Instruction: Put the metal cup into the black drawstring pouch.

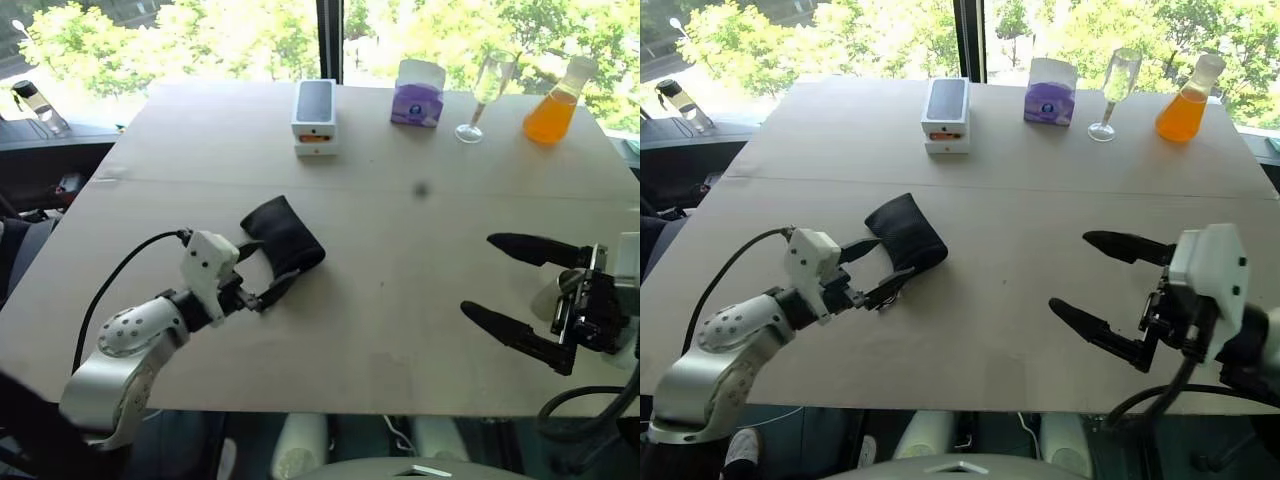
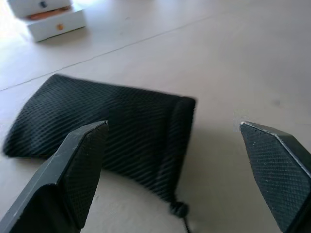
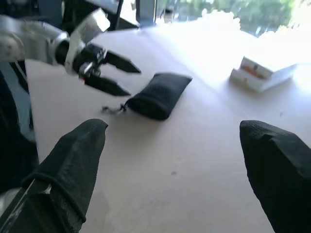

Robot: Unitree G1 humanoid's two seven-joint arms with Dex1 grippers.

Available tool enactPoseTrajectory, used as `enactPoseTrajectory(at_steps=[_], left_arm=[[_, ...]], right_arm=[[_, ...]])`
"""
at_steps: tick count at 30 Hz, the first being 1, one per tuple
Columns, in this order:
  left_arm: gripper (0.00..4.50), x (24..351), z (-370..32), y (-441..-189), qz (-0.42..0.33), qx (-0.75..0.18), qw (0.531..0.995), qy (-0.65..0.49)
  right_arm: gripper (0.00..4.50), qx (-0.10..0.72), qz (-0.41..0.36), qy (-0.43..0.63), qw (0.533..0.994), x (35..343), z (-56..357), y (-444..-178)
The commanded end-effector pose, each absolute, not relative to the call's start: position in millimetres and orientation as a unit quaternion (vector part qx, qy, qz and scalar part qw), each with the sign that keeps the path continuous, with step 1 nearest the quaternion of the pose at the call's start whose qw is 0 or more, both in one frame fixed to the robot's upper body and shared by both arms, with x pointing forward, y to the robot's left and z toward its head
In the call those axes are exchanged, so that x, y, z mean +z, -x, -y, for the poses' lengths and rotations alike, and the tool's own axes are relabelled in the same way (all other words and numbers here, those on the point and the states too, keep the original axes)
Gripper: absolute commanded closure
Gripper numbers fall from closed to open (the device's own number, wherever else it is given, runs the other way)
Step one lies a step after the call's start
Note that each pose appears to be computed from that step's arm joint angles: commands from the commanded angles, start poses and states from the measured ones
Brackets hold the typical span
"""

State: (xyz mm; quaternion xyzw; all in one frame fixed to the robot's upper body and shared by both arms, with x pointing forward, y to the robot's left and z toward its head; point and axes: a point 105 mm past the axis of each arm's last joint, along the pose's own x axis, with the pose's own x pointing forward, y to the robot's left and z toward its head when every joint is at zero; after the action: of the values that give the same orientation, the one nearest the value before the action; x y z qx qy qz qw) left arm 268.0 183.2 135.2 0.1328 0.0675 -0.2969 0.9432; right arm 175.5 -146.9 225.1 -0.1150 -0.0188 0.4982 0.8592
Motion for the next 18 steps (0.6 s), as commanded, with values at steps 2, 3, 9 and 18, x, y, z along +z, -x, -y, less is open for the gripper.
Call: enactPoseTrajectory(at_steps=[2,3,9,18], left_arm=[[0.01,148,-171,-269,-0.053,-0.283,0.942,-0.174],[0.01,149,-171,-270,-0.054,-0.278,0.942,-0.18],[0.01,143,-174,-271,-0.104,-0.249,0.93,-0.249],[0.01,138,-166,-280,-0.114,-0.207,0.906,-0.35]], right_arm=[[0.0,0.51,0.035,0.129,0.85,220,158,-173],[0.0,0.507,0.042,0.127,0.851,220,161,-175],[0.0,0.525,0.082,0.114,0.84,223,170,-171],[0.0,0.543,0.082,0.112,0.828,218,166,-173]])
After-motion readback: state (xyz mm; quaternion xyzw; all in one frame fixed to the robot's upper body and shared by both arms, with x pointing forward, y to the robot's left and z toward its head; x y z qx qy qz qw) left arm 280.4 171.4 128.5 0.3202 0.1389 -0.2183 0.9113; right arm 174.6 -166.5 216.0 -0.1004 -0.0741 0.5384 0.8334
